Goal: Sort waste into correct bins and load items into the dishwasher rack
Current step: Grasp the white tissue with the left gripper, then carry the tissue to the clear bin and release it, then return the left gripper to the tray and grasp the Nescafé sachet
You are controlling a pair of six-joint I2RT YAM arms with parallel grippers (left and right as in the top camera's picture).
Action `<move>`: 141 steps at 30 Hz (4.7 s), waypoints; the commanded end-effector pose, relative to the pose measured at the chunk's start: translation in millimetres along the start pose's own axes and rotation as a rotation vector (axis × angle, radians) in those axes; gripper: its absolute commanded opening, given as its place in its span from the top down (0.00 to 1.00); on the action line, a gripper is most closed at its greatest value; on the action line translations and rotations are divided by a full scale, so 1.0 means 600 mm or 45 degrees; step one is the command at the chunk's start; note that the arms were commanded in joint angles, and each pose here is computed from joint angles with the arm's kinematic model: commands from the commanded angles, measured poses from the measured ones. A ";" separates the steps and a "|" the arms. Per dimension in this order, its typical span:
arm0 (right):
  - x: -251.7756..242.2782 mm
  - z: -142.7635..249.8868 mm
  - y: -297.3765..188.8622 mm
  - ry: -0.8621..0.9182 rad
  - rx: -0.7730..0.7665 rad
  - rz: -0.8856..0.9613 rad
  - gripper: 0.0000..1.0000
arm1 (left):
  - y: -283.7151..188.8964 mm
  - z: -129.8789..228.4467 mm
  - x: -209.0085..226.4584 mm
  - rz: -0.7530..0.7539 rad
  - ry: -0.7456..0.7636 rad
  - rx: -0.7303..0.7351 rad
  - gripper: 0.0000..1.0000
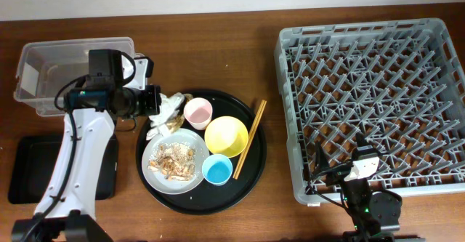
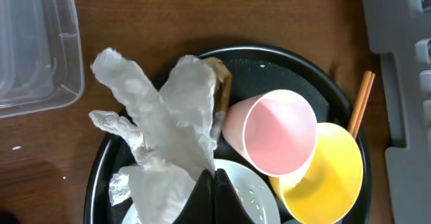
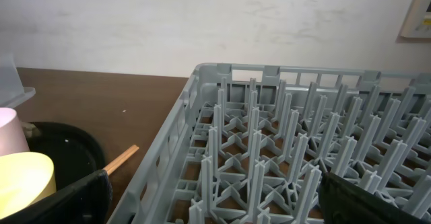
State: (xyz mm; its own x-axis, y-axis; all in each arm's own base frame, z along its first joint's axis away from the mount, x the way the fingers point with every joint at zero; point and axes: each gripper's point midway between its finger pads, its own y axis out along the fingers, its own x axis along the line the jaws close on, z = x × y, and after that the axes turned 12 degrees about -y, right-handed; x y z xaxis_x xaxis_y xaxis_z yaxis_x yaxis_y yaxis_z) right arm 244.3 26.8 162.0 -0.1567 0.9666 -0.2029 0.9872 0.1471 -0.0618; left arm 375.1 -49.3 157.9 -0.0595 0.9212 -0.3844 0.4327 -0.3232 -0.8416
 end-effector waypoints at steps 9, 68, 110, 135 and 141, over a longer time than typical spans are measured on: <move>-0.003 0.006 0.000 0.006 0.006 0.015 0.01 | -0.082 -0.047 -0.043 0.073 0.042 -0.240 1.00; -0.003 0.006 0.000 0.006 0.006 0.015 0.01 | -0.071 -0.011 -0.007 -0.153 -0.001 -0.157 0.01; -0.003 0.006 0.000 0.006 0.006 0.014 0.01 | 0.124 0.098 0.084 -0.258 -0.042 0.357 0.43; -0.003 0.006 0.000 0.006 0.006 0.015 0.01 | 0.137 0.136 0.091 -0.264 -0.117 0.483 0.43; -0.003 0.006 0.000 0.006 0.006 0.015 0.01 | 0.158 0.144 0.105 -0.263 -0.036 0.453 0.31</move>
State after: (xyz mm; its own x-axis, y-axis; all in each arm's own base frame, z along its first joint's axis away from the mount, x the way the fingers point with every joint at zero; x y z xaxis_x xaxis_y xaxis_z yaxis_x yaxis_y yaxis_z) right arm 244.3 26.8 162.1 -0.1566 0.9665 -0.2033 0.9872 0.1471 -0.0614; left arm 338.9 -39.8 32.9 -0.1739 0.9647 -0.1980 0.0770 -0.1871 -0.9793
